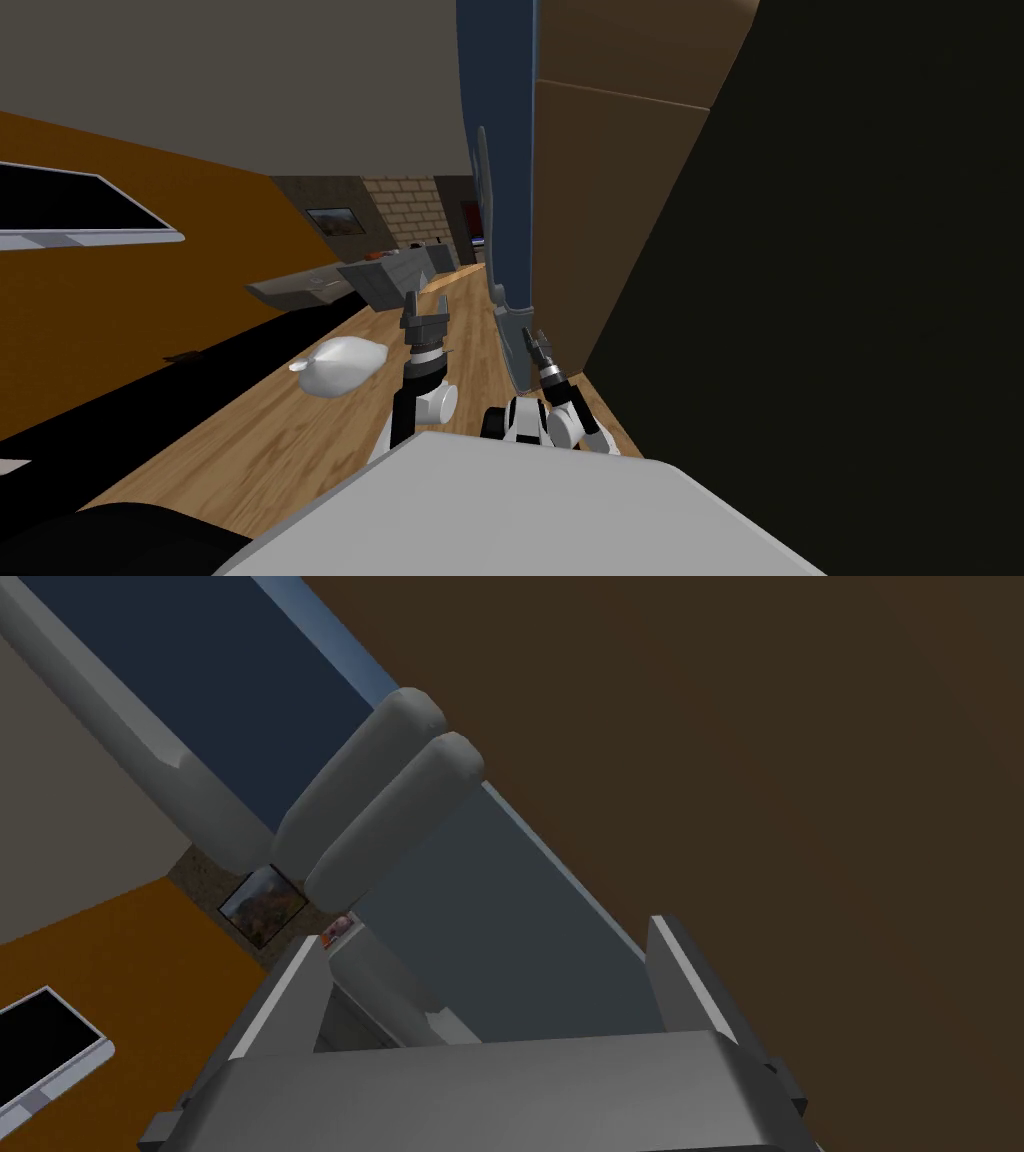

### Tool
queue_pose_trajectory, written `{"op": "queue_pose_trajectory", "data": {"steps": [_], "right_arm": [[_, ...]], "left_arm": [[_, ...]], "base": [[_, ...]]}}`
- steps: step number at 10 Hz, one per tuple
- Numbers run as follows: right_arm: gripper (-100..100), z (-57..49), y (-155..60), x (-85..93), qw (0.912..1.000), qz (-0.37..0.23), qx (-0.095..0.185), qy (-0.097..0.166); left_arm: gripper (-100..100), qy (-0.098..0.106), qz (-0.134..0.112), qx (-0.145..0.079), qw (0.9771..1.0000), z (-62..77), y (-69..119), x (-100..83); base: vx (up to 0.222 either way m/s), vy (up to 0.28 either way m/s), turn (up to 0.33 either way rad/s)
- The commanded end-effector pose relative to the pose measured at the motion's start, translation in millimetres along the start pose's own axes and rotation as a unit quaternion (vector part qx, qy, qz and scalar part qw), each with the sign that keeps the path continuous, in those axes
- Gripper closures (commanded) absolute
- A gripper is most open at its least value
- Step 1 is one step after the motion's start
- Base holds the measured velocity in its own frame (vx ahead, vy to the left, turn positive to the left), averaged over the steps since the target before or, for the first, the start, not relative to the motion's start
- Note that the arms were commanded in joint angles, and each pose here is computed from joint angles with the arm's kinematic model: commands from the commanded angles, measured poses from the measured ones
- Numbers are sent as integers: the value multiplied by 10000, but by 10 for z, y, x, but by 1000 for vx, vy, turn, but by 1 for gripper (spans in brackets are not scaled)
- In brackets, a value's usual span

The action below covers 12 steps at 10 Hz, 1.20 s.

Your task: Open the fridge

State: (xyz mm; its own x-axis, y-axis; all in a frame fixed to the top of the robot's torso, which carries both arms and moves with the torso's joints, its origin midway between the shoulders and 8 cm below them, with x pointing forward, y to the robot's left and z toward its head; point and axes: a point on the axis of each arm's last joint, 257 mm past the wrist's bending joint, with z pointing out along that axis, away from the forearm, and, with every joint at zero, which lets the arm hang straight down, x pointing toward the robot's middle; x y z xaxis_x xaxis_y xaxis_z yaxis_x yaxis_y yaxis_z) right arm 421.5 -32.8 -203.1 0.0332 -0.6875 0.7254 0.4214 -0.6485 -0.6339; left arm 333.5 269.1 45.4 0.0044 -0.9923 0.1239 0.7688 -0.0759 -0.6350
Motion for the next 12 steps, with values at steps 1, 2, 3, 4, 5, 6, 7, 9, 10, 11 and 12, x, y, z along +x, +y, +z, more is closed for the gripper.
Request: {"op": "queue_pose_trajectory", "data": {"steps": [1,2,3,4,5,6,7,9,10,11,12], "right_arm": [[-100,-15,4,-200,9982,579,-57,-173],[-100,-15,4,-200,9973,709,-59,-172],[-100,-15,-1,-328,9949,965,-100,-273],[-100,-15,-1,-328,9936,1088,-103,-272],[-100,-14,-12,-447,9900,1355,-146,-360],[-100,-14,-12,-447,9887,1447,-150,-359],[-100,-11,-32,-559,9840,1717,-193,-433],[-100,-3,-60,-661,9769,2067,-238,-492],[-100,-3,-60,-661,9760,2108,-240,-491],[-100,8,-100,-755,9690,2396,-278,-536],[-100,25,-151,-840,9625,2636,-308,-569]], "left_arm": [[0,0,0,0,10000,0,0,0],[0,0,0,0,10000,0,0,0],[0,0,0,0,10000,0,0,0],[0,0,0,0,10000,0,0,0],[0,0,0,0,10000,0,0,0],[0,0,0,0,10000,0,0,0],[0,0,0,0,10000,0,0,0],[0,0,-1,0,10000,0,0,0],[0,0,0,0,10000,0,0,0],[0,0,-1,1,10000,0,0,0],[0,0,0,0,10000,0,0,0]], "base": [[64,-4,-19],[54,-6,-4],[61,-1,-15],[47,-1,-11],[36,-13,-39],[27,-8,6],[36,-2,-17],[33,1,-16],[18,-2,2],[29,-1,-8],[43,-10,-14]]}}
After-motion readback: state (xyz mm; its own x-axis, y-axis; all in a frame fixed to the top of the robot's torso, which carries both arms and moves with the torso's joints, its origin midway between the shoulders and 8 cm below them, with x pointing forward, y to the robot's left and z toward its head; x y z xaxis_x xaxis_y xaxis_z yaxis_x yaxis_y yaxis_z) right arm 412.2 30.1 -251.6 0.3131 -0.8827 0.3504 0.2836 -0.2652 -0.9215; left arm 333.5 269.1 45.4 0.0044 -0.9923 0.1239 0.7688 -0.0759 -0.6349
